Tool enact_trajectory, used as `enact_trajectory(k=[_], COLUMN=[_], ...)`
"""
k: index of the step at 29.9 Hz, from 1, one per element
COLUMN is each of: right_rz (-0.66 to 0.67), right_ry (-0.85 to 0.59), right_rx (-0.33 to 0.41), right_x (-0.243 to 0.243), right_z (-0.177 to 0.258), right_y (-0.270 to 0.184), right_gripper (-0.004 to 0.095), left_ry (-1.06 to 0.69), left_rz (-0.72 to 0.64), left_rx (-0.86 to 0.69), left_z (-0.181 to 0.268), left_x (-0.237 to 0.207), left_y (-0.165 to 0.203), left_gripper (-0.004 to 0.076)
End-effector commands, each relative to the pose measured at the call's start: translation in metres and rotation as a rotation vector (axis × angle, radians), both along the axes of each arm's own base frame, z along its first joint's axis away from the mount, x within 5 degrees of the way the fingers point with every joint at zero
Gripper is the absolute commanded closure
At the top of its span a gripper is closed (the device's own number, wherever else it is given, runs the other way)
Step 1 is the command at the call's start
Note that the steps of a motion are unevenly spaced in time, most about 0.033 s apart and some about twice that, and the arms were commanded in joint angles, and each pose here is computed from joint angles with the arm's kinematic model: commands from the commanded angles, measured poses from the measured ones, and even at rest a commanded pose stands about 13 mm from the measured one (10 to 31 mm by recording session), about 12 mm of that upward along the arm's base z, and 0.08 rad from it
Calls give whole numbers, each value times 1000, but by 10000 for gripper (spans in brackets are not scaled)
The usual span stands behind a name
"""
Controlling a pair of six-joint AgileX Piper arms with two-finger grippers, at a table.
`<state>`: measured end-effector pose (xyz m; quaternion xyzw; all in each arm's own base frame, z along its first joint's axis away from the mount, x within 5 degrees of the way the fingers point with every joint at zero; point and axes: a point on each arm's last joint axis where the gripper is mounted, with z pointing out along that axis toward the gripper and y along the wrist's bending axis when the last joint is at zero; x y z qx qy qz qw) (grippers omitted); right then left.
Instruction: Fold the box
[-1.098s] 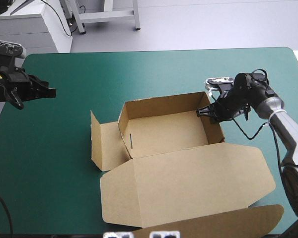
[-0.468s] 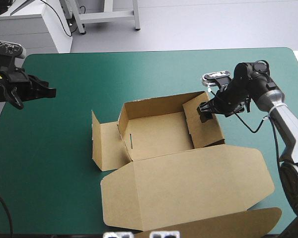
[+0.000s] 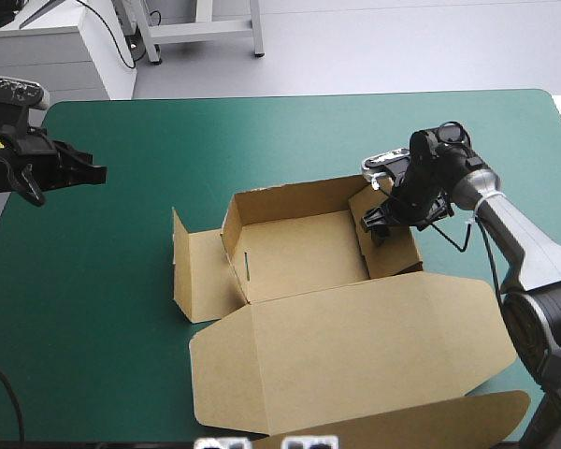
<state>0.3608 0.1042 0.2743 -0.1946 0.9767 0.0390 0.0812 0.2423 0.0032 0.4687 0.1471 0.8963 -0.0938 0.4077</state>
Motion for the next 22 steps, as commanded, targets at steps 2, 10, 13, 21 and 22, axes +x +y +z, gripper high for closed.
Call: enact_trajectory(k=[2, 10, 13, 21, 22], right_rz=[-27, -38, -38, -33, -33], right_ry=[-24, -3, -2, -68, -81], right_rx=[2, -2, -3, 12, 16], right_x=[1, 5, 5, 1, 0], right_z=[11, 1, 2, 23, 29], right_y=[-1, 0, 0, -2, -2], right_gripper=[193, 842, 924, 926, 926], left_ry=[-52, -52, -53, -42, -40], left_rz=[-13, -13, -14, -20, -21], left_rx=[-29, -29, -31, -57, -68], left_z=[15, 15, 15, 11, 11], left_x=[-11, -11, -11, -7, -7], left_y=[-5, -5, -5, -6, -6], left_gripper=[733, 733, 733, 733, 733])
